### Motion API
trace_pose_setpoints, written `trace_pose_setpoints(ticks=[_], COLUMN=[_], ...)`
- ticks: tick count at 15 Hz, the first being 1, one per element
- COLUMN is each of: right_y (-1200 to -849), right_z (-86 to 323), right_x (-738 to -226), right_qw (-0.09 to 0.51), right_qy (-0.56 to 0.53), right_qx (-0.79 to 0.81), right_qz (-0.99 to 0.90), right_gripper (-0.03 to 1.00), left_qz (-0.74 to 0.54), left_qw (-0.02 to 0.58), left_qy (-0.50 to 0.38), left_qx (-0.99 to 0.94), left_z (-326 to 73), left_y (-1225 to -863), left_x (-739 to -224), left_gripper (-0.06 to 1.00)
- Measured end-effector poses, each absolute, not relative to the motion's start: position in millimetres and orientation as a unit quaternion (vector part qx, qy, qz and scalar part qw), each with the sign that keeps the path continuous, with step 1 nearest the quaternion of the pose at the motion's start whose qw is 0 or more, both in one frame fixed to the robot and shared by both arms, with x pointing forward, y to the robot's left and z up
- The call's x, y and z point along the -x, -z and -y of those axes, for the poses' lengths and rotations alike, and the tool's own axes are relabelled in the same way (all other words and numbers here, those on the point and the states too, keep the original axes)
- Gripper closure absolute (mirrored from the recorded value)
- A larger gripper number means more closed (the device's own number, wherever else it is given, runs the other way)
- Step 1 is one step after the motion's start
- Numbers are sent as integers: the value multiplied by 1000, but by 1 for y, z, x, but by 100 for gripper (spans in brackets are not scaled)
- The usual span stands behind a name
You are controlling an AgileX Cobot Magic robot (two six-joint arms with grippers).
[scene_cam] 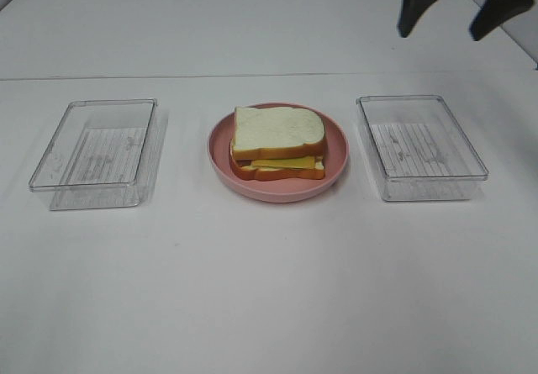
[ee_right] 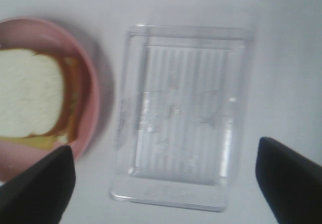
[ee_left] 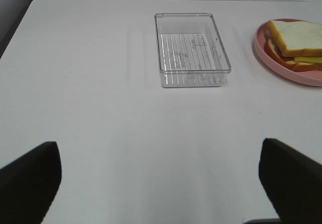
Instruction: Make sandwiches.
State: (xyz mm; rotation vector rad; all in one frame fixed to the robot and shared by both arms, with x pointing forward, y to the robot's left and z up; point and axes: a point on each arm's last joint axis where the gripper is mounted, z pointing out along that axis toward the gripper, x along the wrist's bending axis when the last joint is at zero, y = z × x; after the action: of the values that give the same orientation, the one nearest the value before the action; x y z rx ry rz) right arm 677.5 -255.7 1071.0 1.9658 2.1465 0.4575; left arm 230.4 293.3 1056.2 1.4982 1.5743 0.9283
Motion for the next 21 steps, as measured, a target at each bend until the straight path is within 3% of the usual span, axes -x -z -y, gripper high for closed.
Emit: trace_pose_setpoints(ticks=[3,5,8,10,14,21], right_y=[-1073,-1079,-1111,-1128,-1096,-1054], right_z=[331,328,318,308,298,292], right_x=[-676,-661,-568,-461,-338,-257], right_qw=[124,113,116,170,250,305], right_qy=[-129,-132,-146,-212,-286,-332], right_qx=[-707,-704,-703,-691,-664,-634], right_qz=[-684,-689,-687,-670,-644,-628], right_gripper=[3,3,3,3,3,3], left_qz=[-616,-616,-616,-616,-616,-616], left_qw=[379,379,379,379,379,379], left_qy=[-363,-363,-363,-363,-363,-363], left_qx=[-587,-587,-587,-587,-587,-587], left_z=[-293,-293,-293,-293,-293,-293], left_y=[-1056,-1056,-1056,-1056,-1056,-1056], left_x=[-230,-230,-230,-230,-230,-230], left_gripper=[-4,-4,-4,-4,-4,-4])
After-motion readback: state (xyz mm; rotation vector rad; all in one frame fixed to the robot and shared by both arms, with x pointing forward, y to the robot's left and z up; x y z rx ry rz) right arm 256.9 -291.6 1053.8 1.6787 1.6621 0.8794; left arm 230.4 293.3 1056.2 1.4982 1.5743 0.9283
